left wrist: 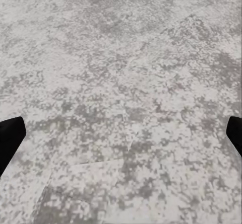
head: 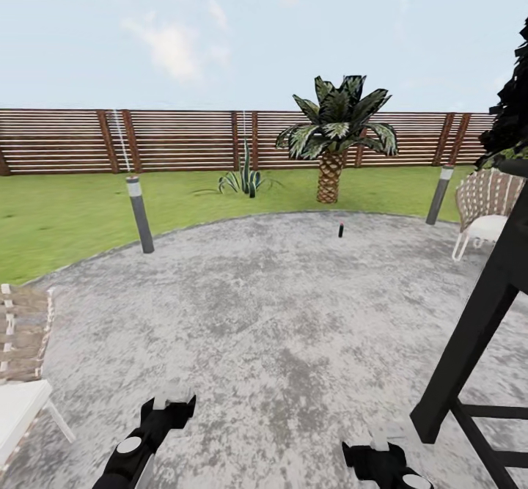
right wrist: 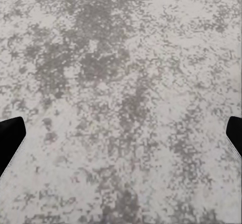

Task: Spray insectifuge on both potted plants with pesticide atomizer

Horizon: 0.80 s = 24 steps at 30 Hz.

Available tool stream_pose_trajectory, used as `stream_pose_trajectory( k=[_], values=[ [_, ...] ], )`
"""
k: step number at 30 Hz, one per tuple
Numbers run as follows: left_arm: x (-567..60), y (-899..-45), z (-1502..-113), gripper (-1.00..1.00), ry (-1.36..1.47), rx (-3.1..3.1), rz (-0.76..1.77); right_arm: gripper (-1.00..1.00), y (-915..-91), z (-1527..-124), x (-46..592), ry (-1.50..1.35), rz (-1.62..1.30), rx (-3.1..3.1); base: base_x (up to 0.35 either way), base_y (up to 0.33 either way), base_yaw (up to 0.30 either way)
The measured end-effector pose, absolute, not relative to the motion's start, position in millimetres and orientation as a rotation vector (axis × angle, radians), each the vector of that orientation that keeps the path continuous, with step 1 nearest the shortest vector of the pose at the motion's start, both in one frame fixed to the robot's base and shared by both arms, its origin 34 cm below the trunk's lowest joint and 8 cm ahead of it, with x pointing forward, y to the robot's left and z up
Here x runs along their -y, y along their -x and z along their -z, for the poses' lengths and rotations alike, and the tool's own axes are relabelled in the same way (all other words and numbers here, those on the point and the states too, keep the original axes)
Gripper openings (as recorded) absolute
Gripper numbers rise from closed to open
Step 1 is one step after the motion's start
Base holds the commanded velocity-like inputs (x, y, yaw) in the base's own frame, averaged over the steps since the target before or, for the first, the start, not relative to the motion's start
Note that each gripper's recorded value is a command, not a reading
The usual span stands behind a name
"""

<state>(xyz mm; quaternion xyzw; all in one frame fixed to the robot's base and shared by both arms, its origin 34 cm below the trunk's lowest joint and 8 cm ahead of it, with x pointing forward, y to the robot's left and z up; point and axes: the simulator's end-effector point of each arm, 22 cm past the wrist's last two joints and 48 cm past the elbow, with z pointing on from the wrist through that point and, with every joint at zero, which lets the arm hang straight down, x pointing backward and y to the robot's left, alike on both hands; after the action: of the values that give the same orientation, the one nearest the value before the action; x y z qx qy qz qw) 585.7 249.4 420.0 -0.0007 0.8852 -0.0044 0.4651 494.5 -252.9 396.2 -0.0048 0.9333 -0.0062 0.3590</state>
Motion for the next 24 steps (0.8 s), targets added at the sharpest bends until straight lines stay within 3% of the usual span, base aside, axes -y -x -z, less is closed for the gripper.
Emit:
stream_pose_trajectory(
  k=[24],
  values=[
    [-249.4,-585.7,-420.0,1.00,0.001,-2.174,0.011,1.00,-494.5,-396.2,252.2,0.011,0.015,-2.407,0.346,0.000,0.000]
  ],
)
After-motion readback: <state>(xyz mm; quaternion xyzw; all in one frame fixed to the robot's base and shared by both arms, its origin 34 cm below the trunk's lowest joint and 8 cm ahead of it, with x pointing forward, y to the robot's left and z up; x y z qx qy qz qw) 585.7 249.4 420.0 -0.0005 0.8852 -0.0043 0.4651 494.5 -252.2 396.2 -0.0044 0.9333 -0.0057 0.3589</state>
